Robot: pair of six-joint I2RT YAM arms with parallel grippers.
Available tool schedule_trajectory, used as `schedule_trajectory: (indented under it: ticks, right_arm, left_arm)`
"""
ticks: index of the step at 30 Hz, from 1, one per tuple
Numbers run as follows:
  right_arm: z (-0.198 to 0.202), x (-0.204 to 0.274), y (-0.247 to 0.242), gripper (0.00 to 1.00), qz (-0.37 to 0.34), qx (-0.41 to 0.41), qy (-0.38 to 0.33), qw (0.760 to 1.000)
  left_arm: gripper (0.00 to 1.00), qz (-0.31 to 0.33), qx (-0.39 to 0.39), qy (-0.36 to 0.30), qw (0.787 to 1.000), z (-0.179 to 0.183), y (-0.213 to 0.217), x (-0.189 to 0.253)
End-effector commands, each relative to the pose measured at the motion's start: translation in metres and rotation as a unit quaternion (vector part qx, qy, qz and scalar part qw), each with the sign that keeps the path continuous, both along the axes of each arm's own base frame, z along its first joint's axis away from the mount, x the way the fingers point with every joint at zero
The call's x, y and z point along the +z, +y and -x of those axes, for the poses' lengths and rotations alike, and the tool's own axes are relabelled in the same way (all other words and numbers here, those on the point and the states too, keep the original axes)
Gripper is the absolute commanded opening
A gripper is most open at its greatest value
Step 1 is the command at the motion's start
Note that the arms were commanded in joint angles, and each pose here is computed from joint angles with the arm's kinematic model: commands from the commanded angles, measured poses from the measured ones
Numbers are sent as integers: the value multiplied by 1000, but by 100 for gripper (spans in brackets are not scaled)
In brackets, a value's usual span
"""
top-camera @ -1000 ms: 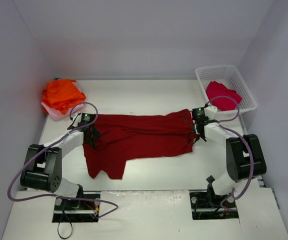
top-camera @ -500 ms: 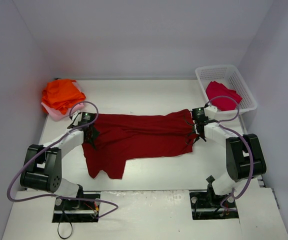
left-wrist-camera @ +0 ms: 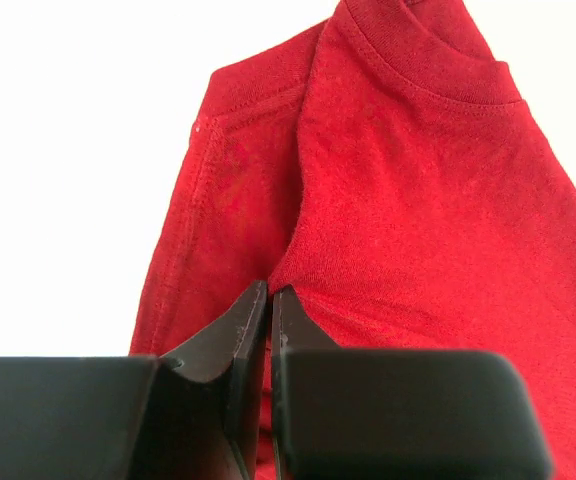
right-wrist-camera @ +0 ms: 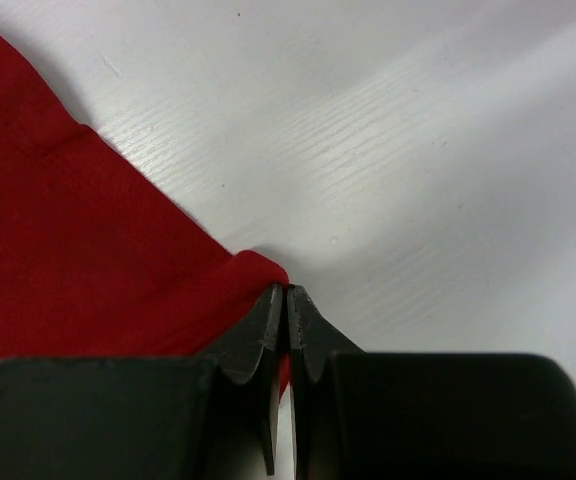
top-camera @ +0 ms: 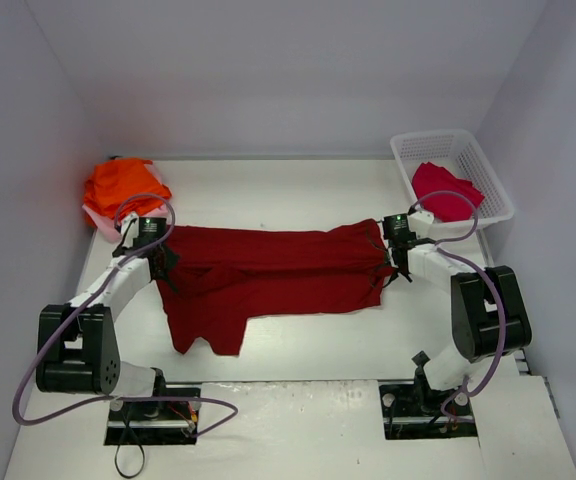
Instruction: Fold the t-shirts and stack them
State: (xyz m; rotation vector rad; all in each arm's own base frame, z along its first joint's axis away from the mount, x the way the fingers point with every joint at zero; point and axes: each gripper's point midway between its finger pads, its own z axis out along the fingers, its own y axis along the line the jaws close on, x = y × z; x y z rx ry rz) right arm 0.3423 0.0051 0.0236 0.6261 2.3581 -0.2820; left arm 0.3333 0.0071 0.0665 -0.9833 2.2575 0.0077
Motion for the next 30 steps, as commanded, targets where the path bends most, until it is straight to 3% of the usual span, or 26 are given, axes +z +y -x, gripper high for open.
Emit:
schedule_trajectory:
  ticks: [1,10,18,30]
  right_arm:
    - [-11,16,-7,0,21,-10,-22,999]
    - [-9,16,-8,0,23,-12,-20,999]
    - [-10,14,-7,0,25,-12,-17,999]
    - [-11,15,-1,0,24,-6,-18,1000]
  left_arm:
    - [0,-27,5,-26,999,-7,17,25]
    - [0,-31,6,-5,1000,1,22,5]
    - [0,-22,57,0,998,15,57,-3]
    - [0,0,61,-7,998,11,60,-9]
